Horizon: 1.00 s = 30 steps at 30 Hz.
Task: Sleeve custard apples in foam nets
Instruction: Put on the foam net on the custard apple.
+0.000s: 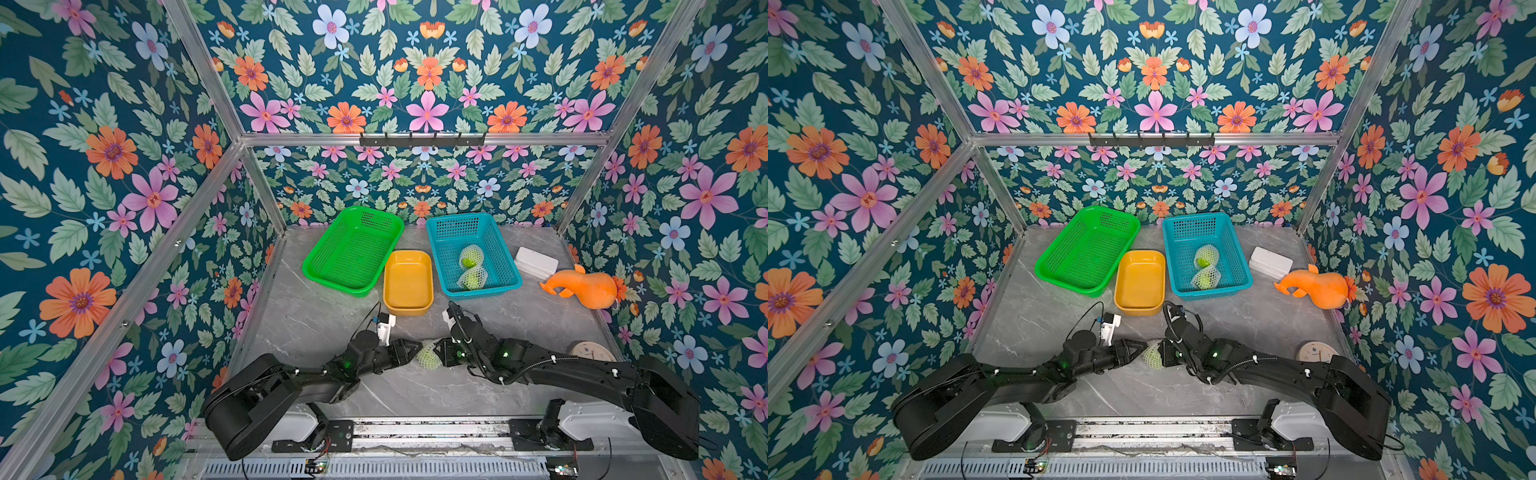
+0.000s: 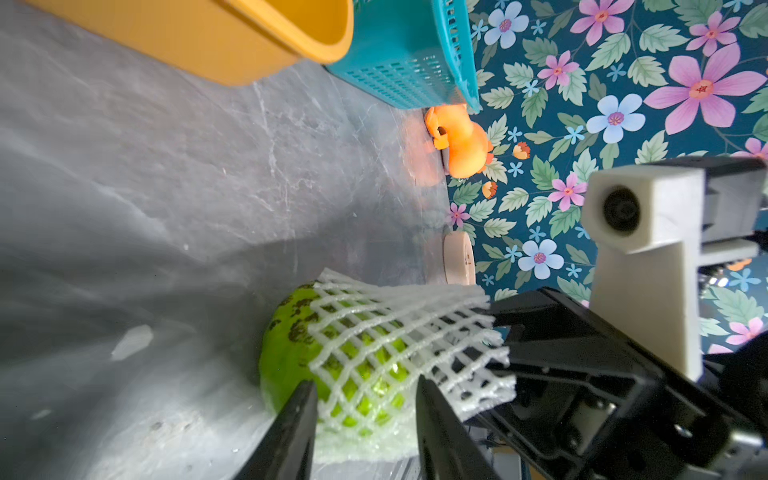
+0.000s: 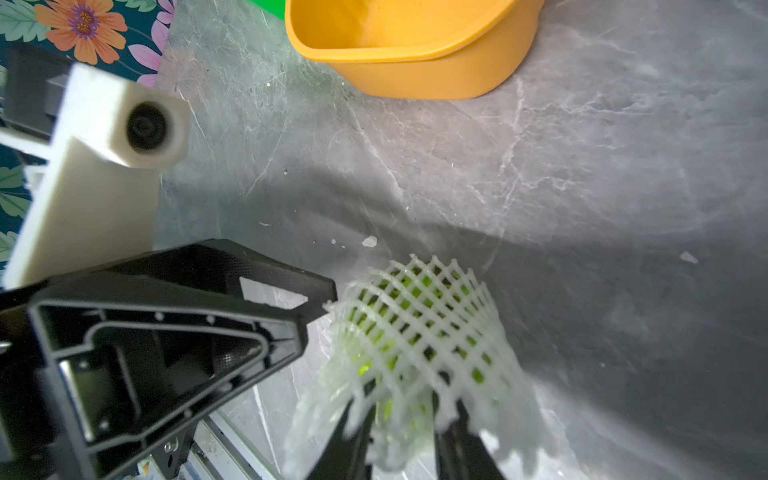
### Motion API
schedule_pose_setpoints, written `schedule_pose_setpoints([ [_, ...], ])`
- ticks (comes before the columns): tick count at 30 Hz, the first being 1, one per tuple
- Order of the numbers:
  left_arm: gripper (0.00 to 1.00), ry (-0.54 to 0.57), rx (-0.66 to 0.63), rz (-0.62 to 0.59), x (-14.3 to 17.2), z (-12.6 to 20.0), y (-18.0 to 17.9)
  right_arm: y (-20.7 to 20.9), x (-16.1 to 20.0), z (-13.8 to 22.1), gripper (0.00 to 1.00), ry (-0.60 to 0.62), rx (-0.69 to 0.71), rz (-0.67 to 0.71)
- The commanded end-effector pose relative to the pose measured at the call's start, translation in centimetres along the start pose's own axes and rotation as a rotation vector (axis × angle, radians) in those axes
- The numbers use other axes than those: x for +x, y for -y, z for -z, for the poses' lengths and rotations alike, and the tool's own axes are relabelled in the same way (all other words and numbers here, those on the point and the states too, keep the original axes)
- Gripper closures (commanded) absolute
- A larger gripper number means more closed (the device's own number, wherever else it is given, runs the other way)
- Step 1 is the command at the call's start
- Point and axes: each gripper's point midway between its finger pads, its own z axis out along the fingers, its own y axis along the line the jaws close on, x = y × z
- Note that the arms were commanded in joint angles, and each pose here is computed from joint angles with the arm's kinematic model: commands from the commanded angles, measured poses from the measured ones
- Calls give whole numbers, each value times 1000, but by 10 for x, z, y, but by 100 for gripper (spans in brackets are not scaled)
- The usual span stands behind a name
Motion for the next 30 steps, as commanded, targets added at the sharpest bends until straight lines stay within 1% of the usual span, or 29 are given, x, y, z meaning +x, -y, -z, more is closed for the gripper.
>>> schedule_pose_setpoints([
  [1, 55, 17, -56, -40, -3, 3, -9, -1, -4, 2, 74, 13, 5, -1],
  [5, 53, -11, -71, -45, 2, 2, -12, -3, -5, 1, 74, 14, 3, 0],
  [10, 53, -38, -92, -34, 7, -3, -20, -4, -6, 0, 74, 11, 1, 2],
  [20, 58, -50, -59, -18, 7, -16, -18, -4, -5, -1, 75, 7, 4, 1],
  [25, 65, -52, -22, 7, 6, -21, -14, -2, -5, -1, 75, 8, 8, -3],
  [30, 65, -47, 3, 24, 7, -20, -11, 2, -2, 3, 76, 2, 21, -8],
])
